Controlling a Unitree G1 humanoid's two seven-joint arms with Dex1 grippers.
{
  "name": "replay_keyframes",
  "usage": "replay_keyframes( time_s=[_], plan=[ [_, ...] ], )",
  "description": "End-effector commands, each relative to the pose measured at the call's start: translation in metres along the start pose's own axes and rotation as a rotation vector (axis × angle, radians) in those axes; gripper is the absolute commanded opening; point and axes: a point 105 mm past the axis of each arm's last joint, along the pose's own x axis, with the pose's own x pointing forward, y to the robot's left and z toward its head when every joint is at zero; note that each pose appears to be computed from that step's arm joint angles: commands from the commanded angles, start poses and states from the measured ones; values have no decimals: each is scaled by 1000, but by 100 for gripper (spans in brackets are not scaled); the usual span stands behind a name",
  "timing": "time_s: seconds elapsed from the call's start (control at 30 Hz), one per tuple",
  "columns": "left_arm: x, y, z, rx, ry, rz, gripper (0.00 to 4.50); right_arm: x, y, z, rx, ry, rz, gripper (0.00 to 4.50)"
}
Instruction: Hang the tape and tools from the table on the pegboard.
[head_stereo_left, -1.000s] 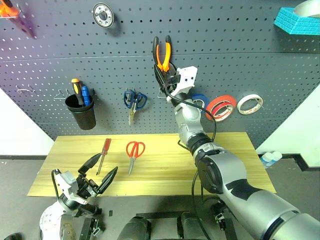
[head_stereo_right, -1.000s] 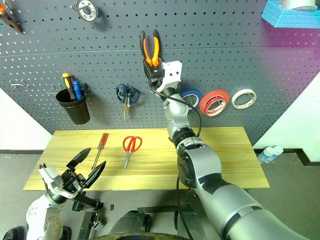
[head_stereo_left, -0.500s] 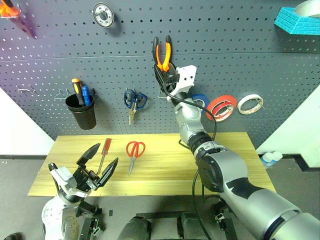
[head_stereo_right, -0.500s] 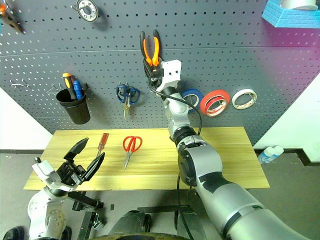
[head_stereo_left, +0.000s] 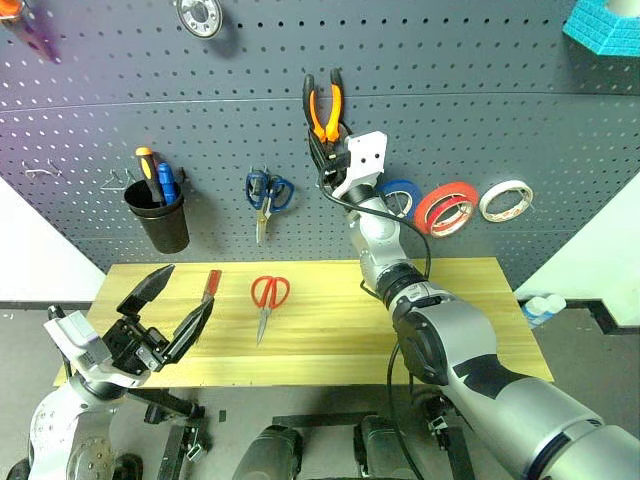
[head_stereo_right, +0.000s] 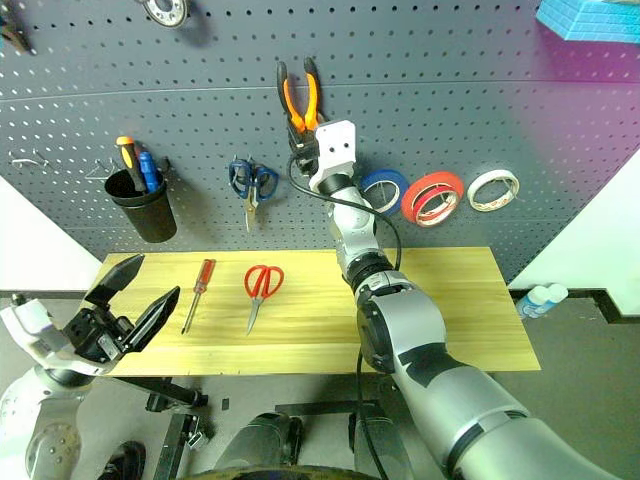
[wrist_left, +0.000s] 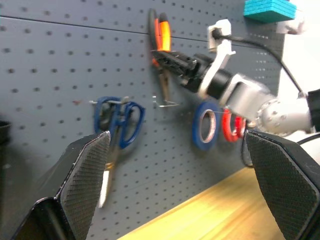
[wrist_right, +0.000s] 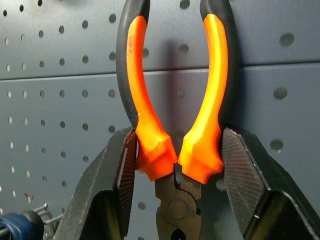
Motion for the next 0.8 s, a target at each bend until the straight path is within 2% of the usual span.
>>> replay_keyframes(
  time_s=[0.03, 0.47, 0.53, 0.7, 0.73, 0.8],
  plan=[
    [12, -12, 20, 24, -17, -12, 450, -2, -9, -2, -9, 16, -37, 212],
    [57, -32, 40, -1, 0, -2, 450, -24, -8, -31, 8, 106, -22, 212],
    [61, -33, 42, 0, 3, -1, 450, -25, -6, -33, 14, 107, -13, 285],
    [71, -33, 46, 2, 3, 0, 450, -22, -8, -26, 43, 76, -12, 433],
    [72, -32, 47, 0, 3, 1, 450, -22, -8, -25, 37, 73, -8, 447],
    [73, -32, 46, -2, 5, 1, 450, -21, -8, -23, 21, 63, -8, 447]
  ],
)
